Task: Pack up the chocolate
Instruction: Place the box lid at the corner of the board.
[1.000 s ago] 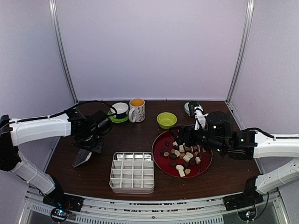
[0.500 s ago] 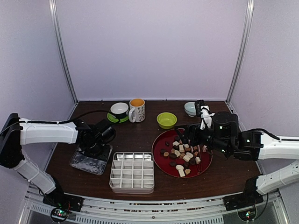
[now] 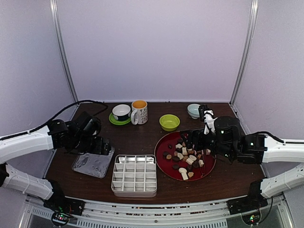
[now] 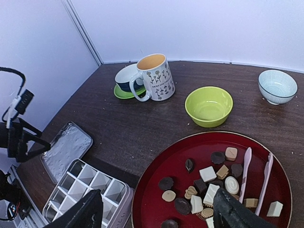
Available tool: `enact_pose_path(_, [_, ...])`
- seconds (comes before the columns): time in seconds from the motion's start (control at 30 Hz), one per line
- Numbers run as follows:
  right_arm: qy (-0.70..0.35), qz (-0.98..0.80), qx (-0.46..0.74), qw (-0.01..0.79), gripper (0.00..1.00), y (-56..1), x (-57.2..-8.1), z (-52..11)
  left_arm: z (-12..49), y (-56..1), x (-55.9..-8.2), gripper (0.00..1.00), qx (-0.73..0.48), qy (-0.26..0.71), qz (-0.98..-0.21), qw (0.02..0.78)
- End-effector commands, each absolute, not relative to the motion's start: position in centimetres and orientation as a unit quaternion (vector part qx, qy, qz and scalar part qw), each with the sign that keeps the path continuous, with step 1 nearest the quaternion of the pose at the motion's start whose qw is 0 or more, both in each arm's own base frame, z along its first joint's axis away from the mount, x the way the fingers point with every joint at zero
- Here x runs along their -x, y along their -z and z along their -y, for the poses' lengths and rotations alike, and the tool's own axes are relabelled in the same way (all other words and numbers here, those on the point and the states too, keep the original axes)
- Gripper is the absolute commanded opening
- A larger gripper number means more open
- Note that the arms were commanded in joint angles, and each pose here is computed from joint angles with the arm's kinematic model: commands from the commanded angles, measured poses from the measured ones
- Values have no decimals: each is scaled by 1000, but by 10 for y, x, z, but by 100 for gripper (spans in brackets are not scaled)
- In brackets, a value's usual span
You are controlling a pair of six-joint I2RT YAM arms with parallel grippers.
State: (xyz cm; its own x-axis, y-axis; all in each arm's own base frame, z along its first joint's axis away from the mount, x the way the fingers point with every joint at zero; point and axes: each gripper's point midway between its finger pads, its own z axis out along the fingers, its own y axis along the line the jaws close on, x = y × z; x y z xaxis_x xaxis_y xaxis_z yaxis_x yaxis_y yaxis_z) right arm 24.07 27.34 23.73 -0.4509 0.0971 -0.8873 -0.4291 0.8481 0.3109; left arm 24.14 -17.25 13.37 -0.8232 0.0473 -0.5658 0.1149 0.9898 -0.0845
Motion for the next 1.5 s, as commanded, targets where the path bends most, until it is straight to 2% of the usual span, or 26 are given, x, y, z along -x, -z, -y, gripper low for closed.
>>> enact_pose_path(0.0, [-230, -815, 92, 524, 82, -244, -246, -264, 167, -163, -251, 98, -41, 70, -933, 352])
enact_pose_path(0.23, [-169, -839, 88, 509, 92, -237, -251, -247, 147, -185, -260, 98, -25, 79, -919, 384])
enact_pose_path(0.3, [-149, -855, 78, 490, 94, -223, -253, -239, 123, -189, -272, 98, 6, 101, -909, 404])
enact_pose_path(0.47, [-132, -885, 70, 442, 94, -197, -252, -230, 81, -201, -292, 98, 54, 99, -882, 458])
enact_pose_path(0.57, [-112, -906, 66, 403, 92, -173, -249, -219, 71, -209, -305, 98, 44, 87, -864, 494])
enact_pose_path(1.0, [-147, -914, 62, 374, 90, -150, -232, -209, 0, -230, -326, 98, 50, -109, -742, 660])
enact_pose_path(1.2, [-146, -917, 62, 366, 90, -144, -229, -207, -38, -215, -336, 98, 77, -147, -731, 662])
enact_pose_path(1.47, [-154, -914, 62, 370, 90, -147, -230, -209, -43, -192, -357, 98, 51, -151, -728, 666])
